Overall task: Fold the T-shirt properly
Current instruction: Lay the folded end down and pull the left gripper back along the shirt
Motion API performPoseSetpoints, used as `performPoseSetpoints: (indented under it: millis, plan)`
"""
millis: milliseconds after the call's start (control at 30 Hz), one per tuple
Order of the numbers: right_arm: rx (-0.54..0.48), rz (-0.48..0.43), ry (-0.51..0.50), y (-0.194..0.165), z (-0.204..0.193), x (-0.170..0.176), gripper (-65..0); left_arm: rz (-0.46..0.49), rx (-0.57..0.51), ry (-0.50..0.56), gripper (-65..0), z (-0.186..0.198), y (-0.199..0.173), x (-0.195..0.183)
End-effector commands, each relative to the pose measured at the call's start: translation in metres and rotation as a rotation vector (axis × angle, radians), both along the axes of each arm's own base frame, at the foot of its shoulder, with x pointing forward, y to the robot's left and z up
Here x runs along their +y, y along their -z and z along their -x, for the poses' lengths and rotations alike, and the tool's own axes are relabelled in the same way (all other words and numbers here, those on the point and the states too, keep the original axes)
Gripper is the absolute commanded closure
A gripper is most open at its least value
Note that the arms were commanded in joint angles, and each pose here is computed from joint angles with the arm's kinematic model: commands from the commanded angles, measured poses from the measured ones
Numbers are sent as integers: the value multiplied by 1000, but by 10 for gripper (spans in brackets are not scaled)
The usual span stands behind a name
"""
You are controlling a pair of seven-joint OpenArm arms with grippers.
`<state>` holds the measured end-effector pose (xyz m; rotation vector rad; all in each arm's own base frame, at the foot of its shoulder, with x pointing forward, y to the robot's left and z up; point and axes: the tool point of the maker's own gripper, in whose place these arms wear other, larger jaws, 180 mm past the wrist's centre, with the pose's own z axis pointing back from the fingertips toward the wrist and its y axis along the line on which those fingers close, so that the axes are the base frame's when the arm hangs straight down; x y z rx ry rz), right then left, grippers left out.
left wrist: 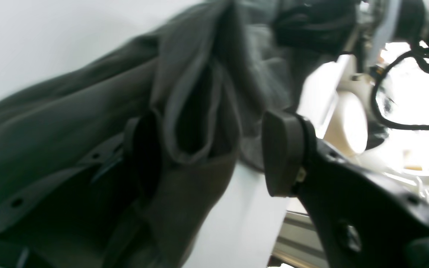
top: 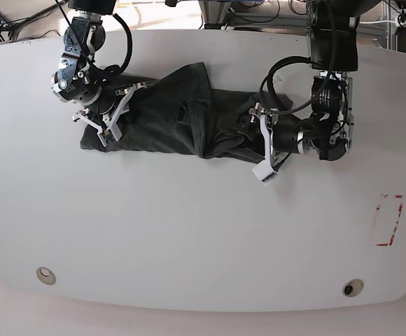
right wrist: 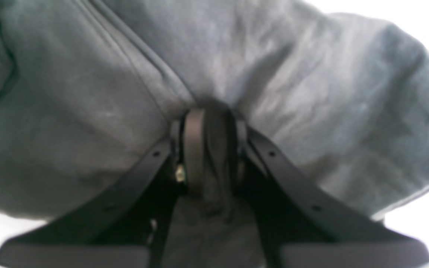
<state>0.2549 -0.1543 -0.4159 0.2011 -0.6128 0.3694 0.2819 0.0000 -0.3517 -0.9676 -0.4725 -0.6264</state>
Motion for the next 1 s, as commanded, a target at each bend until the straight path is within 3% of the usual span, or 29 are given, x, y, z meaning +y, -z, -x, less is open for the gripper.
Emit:
performPoseSetpoints:
  millis: [0, 333, 533, 733, 967]
  plan:
    - [-37, 1, -1, -8, -8, -2, -103, 48, -44, 52, -385, -1, -18, -14]
    - [-35, -1, 0, -8, -8, -1, -103, 86, -209, 335, -385, 37, -64, -65]
    - [-35, 0, 0, -8, -8, -1, -103, 18, -284, 400, -383, 44, -67, -70]
    - [-35, 0, 0, -8, -8, -1, -103, -161, -384, 356, -383, 17, -60, -48]
    - [-43, 1, -1, -10, -9, -1, -103, -332, -449, 52, -382, -46, -56, 17]
